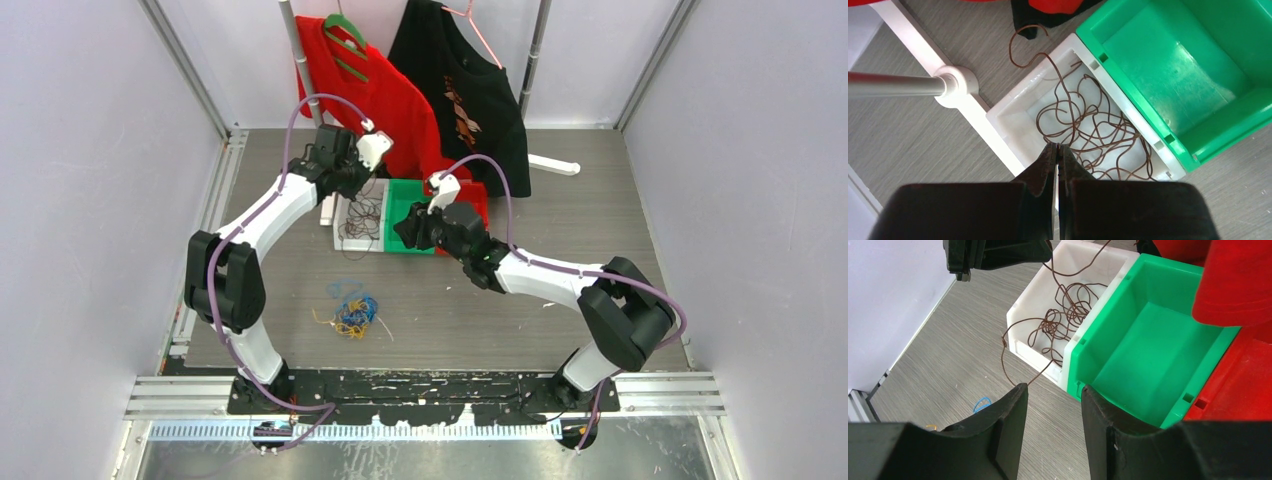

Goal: Untangle the cables

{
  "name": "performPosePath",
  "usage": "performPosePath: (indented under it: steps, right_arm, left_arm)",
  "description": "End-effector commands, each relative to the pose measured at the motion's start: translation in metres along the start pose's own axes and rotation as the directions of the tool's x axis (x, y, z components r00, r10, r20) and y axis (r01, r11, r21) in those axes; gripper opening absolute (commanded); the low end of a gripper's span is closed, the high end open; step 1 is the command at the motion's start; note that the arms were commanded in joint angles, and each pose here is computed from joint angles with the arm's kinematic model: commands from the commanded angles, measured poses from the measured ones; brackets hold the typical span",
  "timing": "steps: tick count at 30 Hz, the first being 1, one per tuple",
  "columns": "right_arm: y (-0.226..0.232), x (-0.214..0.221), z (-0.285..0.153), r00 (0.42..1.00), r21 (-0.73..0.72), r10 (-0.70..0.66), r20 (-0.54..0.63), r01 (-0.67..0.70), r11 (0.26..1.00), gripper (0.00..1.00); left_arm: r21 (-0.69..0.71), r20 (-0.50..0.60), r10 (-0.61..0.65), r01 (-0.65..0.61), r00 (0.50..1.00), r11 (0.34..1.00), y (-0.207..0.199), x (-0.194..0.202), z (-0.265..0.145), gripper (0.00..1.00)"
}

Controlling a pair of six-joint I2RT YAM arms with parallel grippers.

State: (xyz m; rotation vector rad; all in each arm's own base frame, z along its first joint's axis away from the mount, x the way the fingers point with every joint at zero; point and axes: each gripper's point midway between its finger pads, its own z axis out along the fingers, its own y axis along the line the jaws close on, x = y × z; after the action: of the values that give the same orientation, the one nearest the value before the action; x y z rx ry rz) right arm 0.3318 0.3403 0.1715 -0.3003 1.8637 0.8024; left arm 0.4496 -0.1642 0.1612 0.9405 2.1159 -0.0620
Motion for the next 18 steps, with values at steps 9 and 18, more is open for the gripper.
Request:
performPosePath:
  steps: [9,18]
  right_arm:
    - [0.016,-0.012,0.006,0.999,-0.028,0.003,0.050,-0.002,1.000,0.49]
    - [0.011,-0.009,0.004,0.999,-0.007,0.002,0.053,-0.002,1.000,0.49]
  left_arm:
    - [0.207,-0.060,0.008,0.005,0.998,0.978,-0.042,0.013,-0.023,0.00]
    - [0.199,-0.097,0.055,-0.034,0.994,0.979,-0.043,0.022,-0.020,0.00]
